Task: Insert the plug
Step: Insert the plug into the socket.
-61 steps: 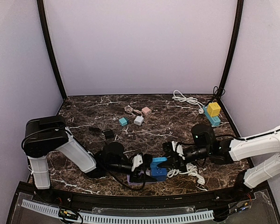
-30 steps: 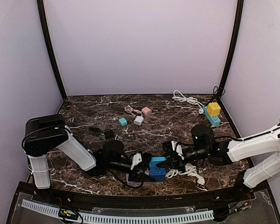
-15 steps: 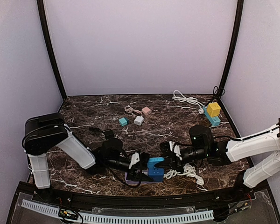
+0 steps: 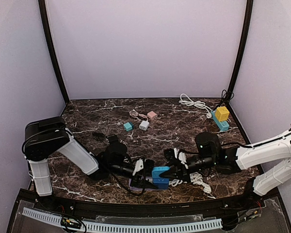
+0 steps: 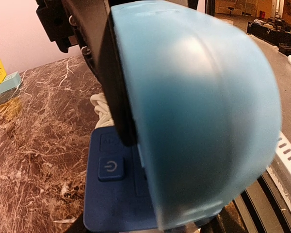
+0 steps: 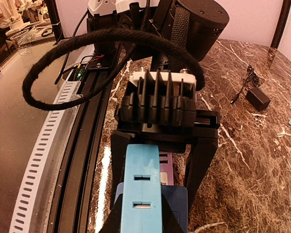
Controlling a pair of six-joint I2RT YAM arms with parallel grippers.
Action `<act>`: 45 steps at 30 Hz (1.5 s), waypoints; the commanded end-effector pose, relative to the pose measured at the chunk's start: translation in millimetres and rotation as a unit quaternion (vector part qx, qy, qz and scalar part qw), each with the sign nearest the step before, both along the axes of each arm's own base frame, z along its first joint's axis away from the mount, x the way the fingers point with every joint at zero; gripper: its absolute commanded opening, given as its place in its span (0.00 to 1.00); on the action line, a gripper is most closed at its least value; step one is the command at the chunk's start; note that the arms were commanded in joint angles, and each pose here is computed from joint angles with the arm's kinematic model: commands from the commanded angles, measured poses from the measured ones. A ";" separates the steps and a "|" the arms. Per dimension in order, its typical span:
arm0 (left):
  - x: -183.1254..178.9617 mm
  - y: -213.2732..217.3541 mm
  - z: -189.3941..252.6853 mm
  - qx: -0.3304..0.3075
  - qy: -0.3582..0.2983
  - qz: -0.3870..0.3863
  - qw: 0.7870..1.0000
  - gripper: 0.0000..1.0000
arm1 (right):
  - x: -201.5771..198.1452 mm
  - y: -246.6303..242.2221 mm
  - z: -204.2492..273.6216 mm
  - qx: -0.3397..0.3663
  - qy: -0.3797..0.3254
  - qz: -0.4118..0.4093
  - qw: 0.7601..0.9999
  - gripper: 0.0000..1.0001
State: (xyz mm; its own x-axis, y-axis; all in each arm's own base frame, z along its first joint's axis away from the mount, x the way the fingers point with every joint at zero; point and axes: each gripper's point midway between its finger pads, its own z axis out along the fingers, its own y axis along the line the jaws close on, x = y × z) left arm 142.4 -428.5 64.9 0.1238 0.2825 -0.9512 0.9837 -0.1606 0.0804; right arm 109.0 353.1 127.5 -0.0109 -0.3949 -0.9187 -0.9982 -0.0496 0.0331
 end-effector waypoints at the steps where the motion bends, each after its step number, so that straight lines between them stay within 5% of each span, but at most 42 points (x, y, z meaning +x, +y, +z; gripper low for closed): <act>1: 3.6 15.4 -17.6 0.037 0.006 0.004 0.999 0.01 | -13.0 -22.9 -55.1 -0.108 0.062 -0.017 0.992 0.00; 14: 6.9 13.4 -18.3 0.037 0.006 0.012 0.999 0.00 | 8.4 -33.8 -79.5 -0.133 0.055 -0.094 0.985 0.00; 33: 9.9 23.7 -24.6 0.058 0.034 0.016 0.998 0.01 | -14.2 -39.3 -115.0 -0.170 0.053 -0.056 0.982 0.01; 36: 7.2 25.5 -26.3 0.060 0.028 0.009 0.998 0.01 | -13.8 -33.0 -100.1 -0.151 0.051 -0.053 0.986 0.39; 45: 15.8 29.0 -32.7 0.078 0.013 0.033 0.996 0.01 | 5.1 -23.8 -46.5 -0.094 0.022 -0.089 0.991 0.88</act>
